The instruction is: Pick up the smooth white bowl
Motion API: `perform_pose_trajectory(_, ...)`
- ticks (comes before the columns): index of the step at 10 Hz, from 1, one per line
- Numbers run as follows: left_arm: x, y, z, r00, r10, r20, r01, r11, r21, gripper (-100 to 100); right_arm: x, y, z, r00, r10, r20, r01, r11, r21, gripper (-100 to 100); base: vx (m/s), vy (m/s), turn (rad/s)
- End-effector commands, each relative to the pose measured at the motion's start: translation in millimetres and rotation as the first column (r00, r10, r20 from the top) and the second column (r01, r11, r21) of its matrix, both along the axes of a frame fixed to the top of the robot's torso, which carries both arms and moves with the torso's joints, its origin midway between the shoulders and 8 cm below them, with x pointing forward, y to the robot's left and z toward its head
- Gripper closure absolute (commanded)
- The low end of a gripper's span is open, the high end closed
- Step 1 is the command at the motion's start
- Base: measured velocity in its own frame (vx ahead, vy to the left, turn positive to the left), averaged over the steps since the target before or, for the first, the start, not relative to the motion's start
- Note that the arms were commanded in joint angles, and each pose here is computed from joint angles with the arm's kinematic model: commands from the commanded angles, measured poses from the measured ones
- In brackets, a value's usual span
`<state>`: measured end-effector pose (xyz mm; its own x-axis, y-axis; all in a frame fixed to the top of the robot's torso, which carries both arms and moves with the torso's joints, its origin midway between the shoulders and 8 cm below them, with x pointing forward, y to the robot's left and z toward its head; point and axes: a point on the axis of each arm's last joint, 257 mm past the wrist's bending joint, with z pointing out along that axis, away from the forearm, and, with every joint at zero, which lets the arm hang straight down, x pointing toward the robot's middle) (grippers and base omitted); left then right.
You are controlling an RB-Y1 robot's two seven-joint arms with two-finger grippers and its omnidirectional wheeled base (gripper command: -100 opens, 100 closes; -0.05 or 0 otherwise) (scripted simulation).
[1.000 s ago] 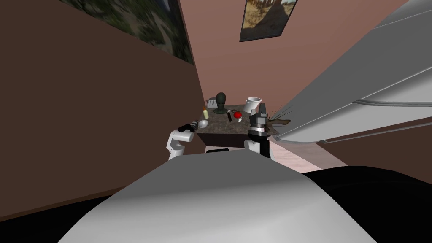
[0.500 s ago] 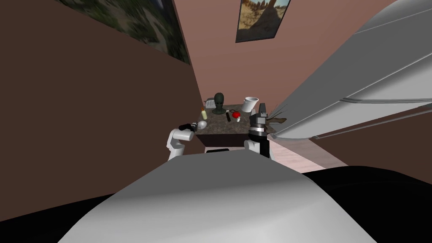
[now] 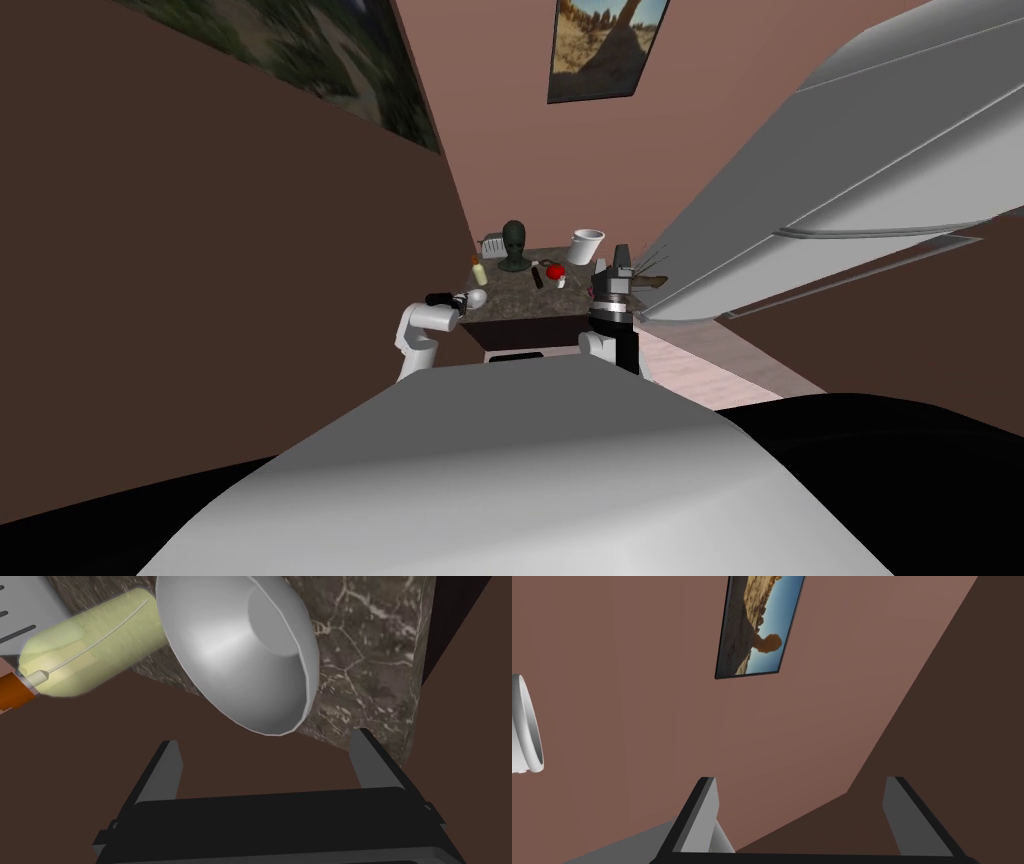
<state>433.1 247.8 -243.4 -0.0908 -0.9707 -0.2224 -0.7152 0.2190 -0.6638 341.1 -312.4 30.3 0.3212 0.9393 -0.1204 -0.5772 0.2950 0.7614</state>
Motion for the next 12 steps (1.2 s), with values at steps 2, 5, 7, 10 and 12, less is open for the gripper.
perform_pose_trajectory(2, -10, 6.3, -11, 0.998, 0.018, -0.06, -0.018, 1.0, 0.012, -100, 0, 0, 0, 1.0, 0.0, 0.0, 0.0, 1.0, 0.0, 0, 0.03, 0.021, -0.119)
perform_pose_trajectory(5, -25, 15.4, -26, 0.988, 0.047, -0.146, -0.043, 0.999, 0.026, -100, 0, 0, 0, 1.0, 0.0, 0.0, 0.0, 1.0, 0.0, 0, 0.029, 0.02, -0.14)
perform_pose_trajectory(7, -34, 19.7, -37, 0.979, 0.061, -0.194, -0.056, 0.998, 0.032, -100, 0, 0, 0, 1.0, 0.0, 0.0, 0.0, 1.0, 0.0, 0, 0.034, 0.019, -0.117)
perform_pose_trajectory(10, -37, 20.1, -39, 0.977, 0.064, -0.204, -0.058, 0.998, 0.033, 0, 0, 0, 0, 1.0, 0.0, 0.0, 0.0, 1.0, 0.0, 0, 0.013, 0.006, -0.03)
perform_pose_trajectory(12, -29, 25.7, -45, 0.977, 0.069, -0.204, -0.063, 0.997, 0.033, -100, 0, 0, 0, 1.0, 0.0, 0.0, 0.0, 1.0, 0.0, 0, -0.013, -0.005, -0.027)
